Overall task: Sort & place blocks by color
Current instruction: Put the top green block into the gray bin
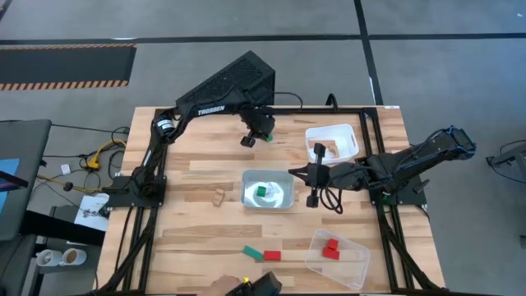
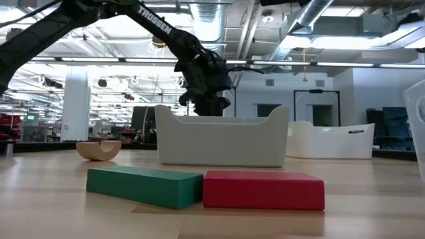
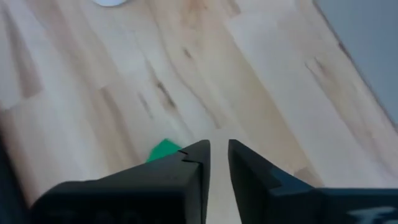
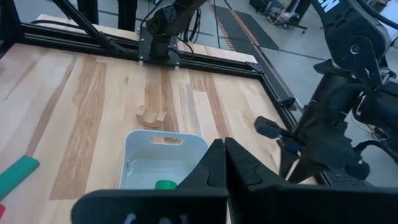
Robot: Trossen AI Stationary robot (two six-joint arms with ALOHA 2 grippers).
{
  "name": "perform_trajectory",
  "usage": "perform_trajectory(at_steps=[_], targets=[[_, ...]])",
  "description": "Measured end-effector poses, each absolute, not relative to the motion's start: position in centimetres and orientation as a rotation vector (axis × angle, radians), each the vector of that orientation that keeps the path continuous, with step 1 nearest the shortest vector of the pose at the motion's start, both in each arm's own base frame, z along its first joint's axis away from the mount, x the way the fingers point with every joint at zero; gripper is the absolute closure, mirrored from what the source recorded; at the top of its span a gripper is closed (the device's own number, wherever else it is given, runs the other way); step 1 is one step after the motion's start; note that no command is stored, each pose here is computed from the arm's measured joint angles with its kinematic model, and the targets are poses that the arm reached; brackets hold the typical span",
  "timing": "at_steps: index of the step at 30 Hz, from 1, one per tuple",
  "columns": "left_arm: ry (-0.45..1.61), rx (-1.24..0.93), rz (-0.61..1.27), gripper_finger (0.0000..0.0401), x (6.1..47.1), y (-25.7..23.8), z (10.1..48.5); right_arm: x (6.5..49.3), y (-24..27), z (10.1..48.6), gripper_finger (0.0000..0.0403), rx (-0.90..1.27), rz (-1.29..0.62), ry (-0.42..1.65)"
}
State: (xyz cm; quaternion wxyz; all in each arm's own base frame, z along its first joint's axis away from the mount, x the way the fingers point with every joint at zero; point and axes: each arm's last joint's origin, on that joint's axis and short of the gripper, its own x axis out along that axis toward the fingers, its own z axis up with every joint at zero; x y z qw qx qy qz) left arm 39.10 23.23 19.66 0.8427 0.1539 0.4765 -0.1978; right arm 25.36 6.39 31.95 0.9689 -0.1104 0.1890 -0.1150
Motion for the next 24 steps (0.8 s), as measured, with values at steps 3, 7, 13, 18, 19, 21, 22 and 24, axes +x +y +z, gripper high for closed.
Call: perform_trajectory(at_steps=[3, 7, 13, 18, 19, 21, 22, 24], targets=[[0.983, 0.331, -0.397, 0.0371, 39.3, 24.1, 20.4, 25.4, 6.4, 32.1, 0.0396, -0.218, -0.233, 0.369], [0.965, 0.256, -0.377, 0.0373, 40.1, 26.4, 21.1, 25.5, 6.4, 32.4, 0.0396, -0.211, -0.233, 0.337], [1.056, 0.092, -0.481, 0.0374, 40.8, 27.4, 20.6, 25.5, 6.7, 32.6, 0.0396, -0.205, -0.224, 0.321], [1.162, 0.094, -0.546, 0.0391, 41.5, 25.0, 18.9, 25.4, 6.9, 32.5, 0.0396, -0.212, -0.216, 0.327], [1.161, 0.099, -0.556, 0.0396, 41.5, 24.9, 18.8, 25.4, 6.9, 32.5, 0.0396, -0.213, -0.217, 0.33], [1.159, 0.097, -0.57, 0.0399, 41.5, 24.8, 18.6, 25.4, 6.8, 32.3, 0.0396, -0.218, -0.218, 0.342], [1.158, 0.098, -0.568, 0.0399, 41.5, 24.8, 18.6, 25.4, 6.8, 32.3, 0.0396, -0.218, -0.219, 0.343], [1.144, 0.112, -0.558, 0.04, 41.6, 24.9, 18.6, 25.4, 6.8, 32.3, 0.0396, -0.215, -0.219, 0.35]])
